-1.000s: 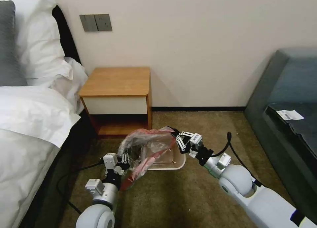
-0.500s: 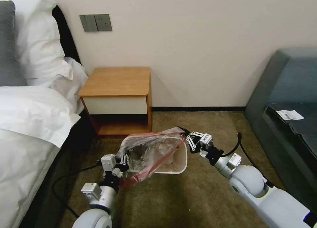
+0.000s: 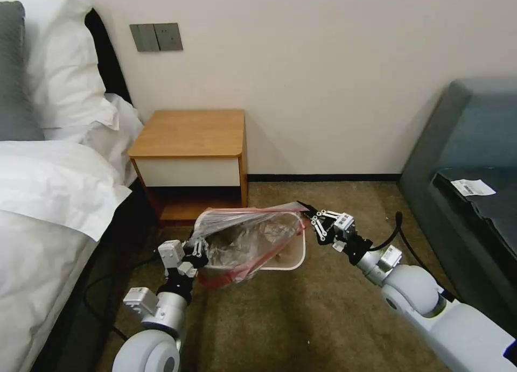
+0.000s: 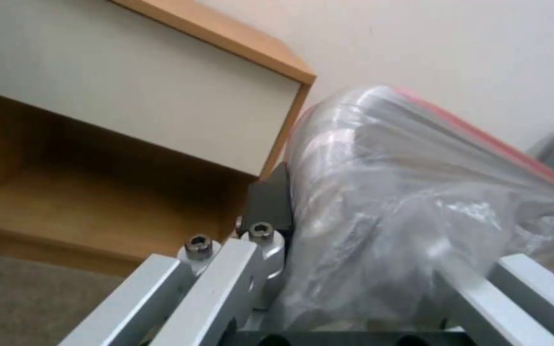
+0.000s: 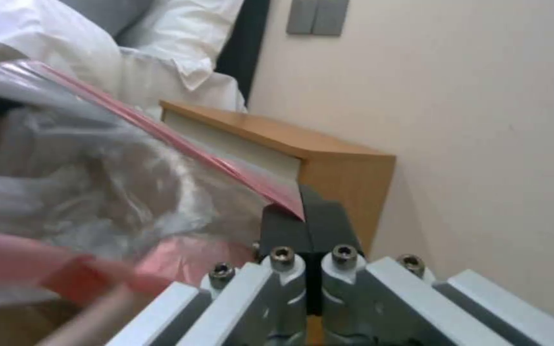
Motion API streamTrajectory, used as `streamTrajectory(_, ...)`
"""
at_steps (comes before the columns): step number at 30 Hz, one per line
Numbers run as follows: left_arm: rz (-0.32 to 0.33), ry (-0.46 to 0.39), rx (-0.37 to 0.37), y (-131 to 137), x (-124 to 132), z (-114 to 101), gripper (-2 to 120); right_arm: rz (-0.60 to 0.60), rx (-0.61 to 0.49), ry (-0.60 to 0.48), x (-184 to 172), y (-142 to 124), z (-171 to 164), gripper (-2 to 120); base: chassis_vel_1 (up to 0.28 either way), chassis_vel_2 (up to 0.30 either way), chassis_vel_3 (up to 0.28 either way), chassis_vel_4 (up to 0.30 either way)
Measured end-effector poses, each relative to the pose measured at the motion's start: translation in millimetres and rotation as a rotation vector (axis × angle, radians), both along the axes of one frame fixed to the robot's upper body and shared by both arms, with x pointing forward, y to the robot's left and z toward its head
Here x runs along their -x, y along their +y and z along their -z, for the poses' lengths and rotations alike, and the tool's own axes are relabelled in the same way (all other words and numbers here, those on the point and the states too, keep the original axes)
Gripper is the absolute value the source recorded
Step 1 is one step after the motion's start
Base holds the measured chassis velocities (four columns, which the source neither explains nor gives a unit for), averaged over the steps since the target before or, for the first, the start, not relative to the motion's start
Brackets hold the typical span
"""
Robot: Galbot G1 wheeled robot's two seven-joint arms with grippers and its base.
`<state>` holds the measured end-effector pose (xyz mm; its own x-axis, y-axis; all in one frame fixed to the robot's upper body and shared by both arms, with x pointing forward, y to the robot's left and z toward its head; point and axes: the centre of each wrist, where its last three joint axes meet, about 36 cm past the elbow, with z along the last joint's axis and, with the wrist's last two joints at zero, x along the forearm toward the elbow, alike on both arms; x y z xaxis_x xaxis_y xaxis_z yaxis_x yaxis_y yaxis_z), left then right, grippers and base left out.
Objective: Pick up the garbage bag from the table and place it over the trash can.
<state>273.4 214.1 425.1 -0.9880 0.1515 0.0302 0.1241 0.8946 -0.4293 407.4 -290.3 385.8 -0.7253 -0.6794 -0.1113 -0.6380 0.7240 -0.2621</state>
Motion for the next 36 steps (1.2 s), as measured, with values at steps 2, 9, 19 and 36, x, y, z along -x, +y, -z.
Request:
streamTrajectory(2,0.002,0.001,0.018,0,0,-4,11,0.009,0.000,0.002,-3,-1,2,0,0.000,0.000,0.000,0.000)
streamTrajectory(9,0.004,0.002,0.060,-1,2,-13,11,0.047,-0.011,0.017,-14,-3,14,0,0.000,0.000,0.000,0.000)
streamTrajectory(19,-0.019,0.008,0.104,-1,-1,-15,11,0.060,-0.019,0.039,-9,0,30,0,0.000,0.000,0.000,0.000)
streamTrajectory(36,-0.093,-0.043,0.149,0,-38,-3,11,0.044,-0.110,0.025,32,37,18,0,0.000,0.000,0.000,0.000)
